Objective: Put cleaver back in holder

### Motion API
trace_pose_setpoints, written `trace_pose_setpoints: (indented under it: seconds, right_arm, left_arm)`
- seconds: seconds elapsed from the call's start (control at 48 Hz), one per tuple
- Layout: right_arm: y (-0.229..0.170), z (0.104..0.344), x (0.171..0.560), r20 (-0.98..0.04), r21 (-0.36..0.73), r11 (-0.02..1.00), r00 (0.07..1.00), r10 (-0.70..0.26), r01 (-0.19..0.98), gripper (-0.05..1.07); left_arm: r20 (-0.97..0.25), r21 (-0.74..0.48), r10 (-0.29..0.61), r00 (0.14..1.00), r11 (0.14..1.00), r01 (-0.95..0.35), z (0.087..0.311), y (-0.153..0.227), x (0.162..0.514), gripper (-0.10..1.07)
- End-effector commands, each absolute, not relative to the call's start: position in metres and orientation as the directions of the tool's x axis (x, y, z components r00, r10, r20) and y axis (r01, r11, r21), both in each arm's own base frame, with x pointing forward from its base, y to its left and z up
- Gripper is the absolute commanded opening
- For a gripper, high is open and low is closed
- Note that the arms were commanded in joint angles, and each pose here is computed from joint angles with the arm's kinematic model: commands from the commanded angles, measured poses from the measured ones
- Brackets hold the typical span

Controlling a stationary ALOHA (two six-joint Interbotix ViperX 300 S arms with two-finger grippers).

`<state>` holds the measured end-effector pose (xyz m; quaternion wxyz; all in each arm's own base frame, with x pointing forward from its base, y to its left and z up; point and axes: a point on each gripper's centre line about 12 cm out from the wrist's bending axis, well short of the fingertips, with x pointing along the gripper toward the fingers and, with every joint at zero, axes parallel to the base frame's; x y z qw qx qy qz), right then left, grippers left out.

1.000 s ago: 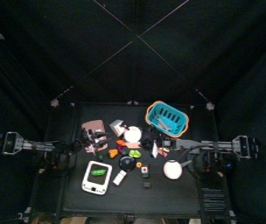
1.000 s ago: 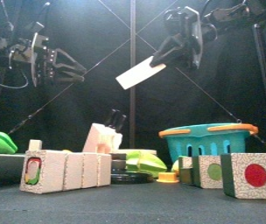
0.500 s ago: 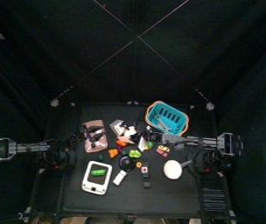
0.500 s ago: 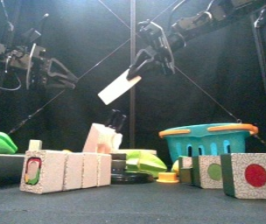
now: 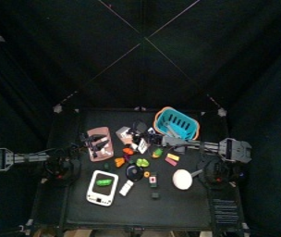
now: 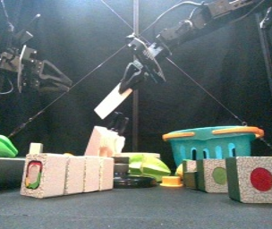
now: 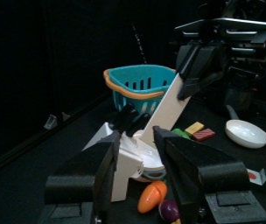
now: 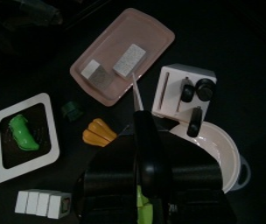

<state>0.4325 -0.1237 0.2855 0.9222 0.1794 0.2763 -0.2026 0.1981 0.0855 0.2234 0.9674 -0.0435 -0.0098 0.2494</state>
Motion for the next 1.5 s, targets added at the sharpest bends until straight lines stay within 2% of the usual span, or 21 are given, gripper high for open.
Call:
trace_pose_setpoints:
  seconds: [0.0, 0.083, 0.208, 0.333, 0.438, 0.729, 1.167, 1.479]
  right_arm:
    - [-0.127, 0.316, 0.435, -0.519, 0.239, 0.854, 0.804, -0.29, 0.462, 0.3]
    - [-0.128, 0.325, 0.439, -0.509, 0.246, 0.851, 0.809, -0.294, 0.464, 0.3]
    - [-0.135, 0.328, 0.437, -0.579, 0.219, 0.812, 0.742, -0.338, 0.541, 0.3]
    - [-0.141, 0.321, 0.436, -0.621, 0.129, 0.768, 0.655, -0.43, 0.627, 0.3]
    - [-0.134, 0.314, 0.44, -0.611, 0.118, 0.752, 0.644, -0.46, 0.649, 0.3]
    - [-0.117, 0.311, 0.439, -0.583, 0.21, 0.762, 0.705, -0.405, 0.612, 0.31]
    - [-0.113, 0.311, 0.446, -0.58, 0.235, 0.763, 0.716, -0.387, 0.603, 0.31]
    - [-0.116, 0.302, 0.454, -0.6, 0.216, 0.758, 0.696, -0.395, 0.616, 0.31]
  left_arm:
    - [0.008, -0.096, 0.491, 0.871, 0.868, -0.488, 0.227, 0.087, 0.199, 0.77]
    - [0.007, -0.098, 0.492, 0.87, 0.867, -0.489, 0.227, 0.087, 0.199, 0.77]
    - [0.004, -0.097, 0.492, 0.871, 0.867, -0.489, 0.226, 0.087, 0.199, 0.77]
    - [0.006, -0.098, 0.492, 0.871, 0.867, -0.489, 0.226, 0.087, 0.199, 0.77]
    - [0.003, -0.096, 0.491, 0.871, 0.867, -0.489, 0.226, 0.087, 0.199, 0.77]
    - [0.001, -0.096, 0.491, 0.871, 0.867, -0.489, 0.225, 0.087, 0.198, 0.77]
    - [-0.003, -0.096, 0.491, 0.871, 0.867, -0.489, 0.224, 0.087, 0.198, 0.77]
    - [-0.006, -0.095, 0.491, 0.871, 0.867, -0.489, 0.223, 0.087, 0.198, 0.77]
